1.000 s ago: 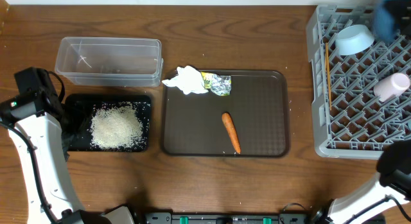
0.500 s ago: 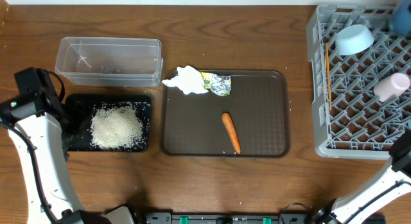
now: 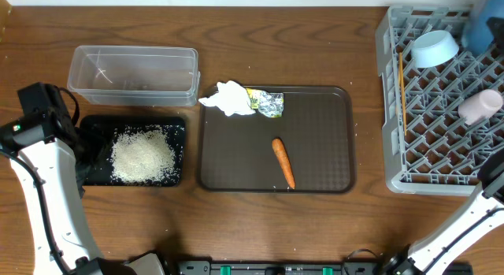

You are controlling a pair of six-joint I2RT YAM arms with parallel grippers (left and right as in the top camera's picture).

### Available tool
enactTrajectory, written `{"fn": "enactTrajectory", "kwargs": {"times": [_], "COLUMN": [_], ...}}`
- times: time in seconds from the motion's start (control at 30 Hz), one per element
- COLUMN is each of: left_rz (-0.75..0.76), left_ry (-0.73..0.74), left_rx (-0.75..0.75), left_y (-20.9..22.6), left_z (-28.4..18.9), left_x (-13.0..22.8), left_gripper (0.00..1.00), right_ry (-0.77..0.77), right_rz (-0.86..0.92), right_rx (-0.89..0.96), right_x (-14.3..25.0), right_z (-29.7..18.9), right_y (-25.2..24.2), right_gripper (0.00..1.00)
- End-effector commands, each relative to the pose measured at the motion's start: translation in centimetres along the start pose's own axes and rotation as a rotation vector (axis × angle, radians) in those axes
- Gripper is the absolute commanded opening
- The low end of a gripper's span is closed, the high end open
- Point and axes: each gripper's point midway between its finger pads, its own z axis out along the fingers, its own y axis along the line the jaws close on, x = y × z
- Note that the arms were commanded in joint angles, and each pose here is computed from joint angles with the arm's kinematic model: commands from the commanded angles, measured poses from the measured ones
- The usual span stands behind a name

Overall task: Sort waste into correct bins and load items into the dishwasher rack
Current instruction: 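Lower the blue bowl upright into the rack's back corner and release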

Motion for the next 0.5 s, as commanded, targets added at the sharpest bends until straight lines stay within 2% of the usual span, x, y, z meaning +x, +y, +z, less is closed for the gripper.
{"fn": "enactTrajectory", "kwargs": {"times": [0.0,0.07,0.2,0.47], "left_rz": [-0.018,-0.018,-0.019,-0.019], "left_ry": [-0.020,-0.021,-0.021,-0.020], "left_rx": [0.002,0.002,0.002,0.002], "left_y": [0.2,0.2,0.2,0.2], "left_z": [-0.6,-0.6,-0.6,-0.6], "left_x": [-0.3,-0.4,-0.4,-0.3], "left_gripper": [0.98,0.98,0.98,0.98], "right_ry": [-0.017,-0.013,0.006,-0.022], "right_rz": [0.014,0.044,0.142,0.230], "right_rx": [-0.025,0.005,0.169,0.254], "right_x": [1.0,1.6,2.2,2.2], "right_z": [-0.7,-1.0,-2.4,-5.3], "right_y": [-1.2,-2.3,-5.2,-6.6], "right_gripper": [0.08,0.13,0.17,0.16]}}
